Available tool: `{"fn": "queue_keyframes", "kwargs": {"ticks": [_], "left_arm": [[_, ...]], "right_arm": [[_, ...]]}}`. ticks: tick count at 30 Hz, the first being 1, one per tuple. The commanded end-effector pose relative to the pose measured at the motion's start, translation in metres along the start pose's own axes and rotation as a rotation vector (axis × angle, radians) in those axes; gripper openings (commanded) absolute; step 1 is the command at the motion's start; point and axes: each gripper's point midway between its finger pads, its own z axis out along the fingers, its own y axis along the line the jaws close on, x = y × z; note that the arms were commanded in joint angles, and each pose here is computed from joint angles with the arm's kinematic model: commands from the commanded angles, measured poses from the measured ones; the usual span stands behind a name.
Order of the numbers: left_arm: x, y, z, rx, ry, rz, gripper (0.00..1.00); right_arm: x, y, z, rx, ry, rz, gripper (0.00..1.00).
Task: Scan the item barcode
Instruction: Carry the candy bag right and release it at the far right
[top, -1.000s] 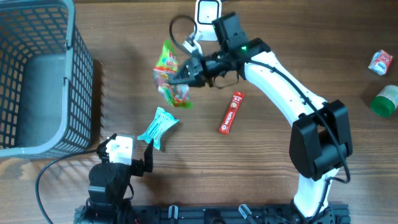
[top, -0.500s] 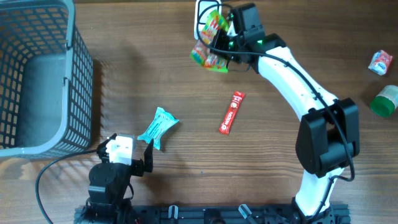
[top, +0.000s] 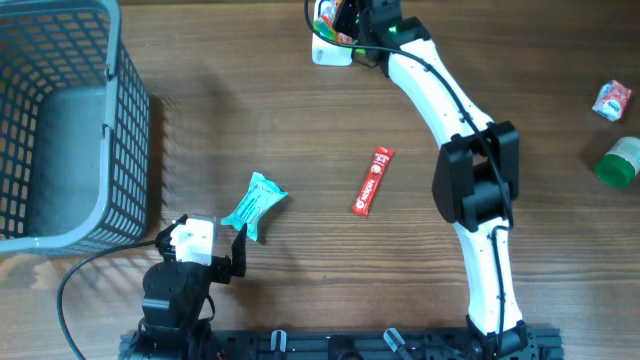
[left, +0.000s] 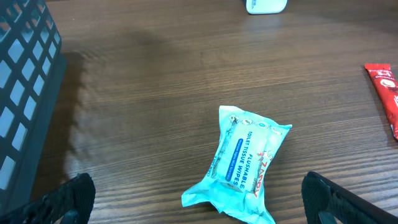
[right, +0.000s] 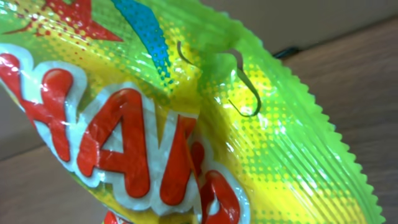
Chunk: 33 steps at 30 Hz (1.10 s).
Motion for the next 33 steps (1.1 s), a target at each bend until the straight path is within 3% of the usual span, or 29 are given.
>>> {"fn": "queue_keyframes", "kwargs": {"ticks": [1,12,15,20,25,28,30,31,32,33], "left_arm": [[0.001,-0.001,0.001,0.003,0.000,0.017,1.00],[0.001,-0.001,0.001,0.003,0.000,0.017,1.00],[0.001,-0.001,0.001,0.003,0.000,0.017,1.00],[0.001,-0.001,0.001,0.003,0.000,0.017,1.00],[0.001,-0.001,0.001,0.003,0.000,0.017,1.00],[0.001,-0.001,0.001,0.003,0.000,0.017,1.00],[0.001,-0.001,0.001,0.003,0.000,0.017,1.00],[0.001,-0.001,0.001,0.003,0.000,0.017,1.00],[0.001,-0.001,0.001,0.003,0.000,0.017,1.00],[0.001,-0.001,0.001,0.003,0.000,0.017,1.00]], "right_arm": [[-0.038,0.005,-0.013,0.053,-0.144,-0.017,0.05],[-0.031,0.005,-0.015,0.097,-0.135,-0.054,0.05],[-0.041,-0.021,-0.043,0.233,-0.085,-0.069,0.04],[-0.064,-0.128,-0.114,0.622,-0.015,-0.034,0.05],[-0.062,-0.299,-0.176,1.035,0.173,0.063,0.05],[-0.058,-0.399,-0.195,1.147,0.218,0.196,0.05],[-0.058,-0.435,-0.201,1.162,0.258,0.167,0.05],[-0.057,-0.446,-0.203,1.170,0.264,0.171,0.08],[-0.056,-0.452,-0.205,1.169,0.266,0.187,0.21],[-0.055,-0.455,-0.204,1.150,0.269,0.209,0.64]]}}
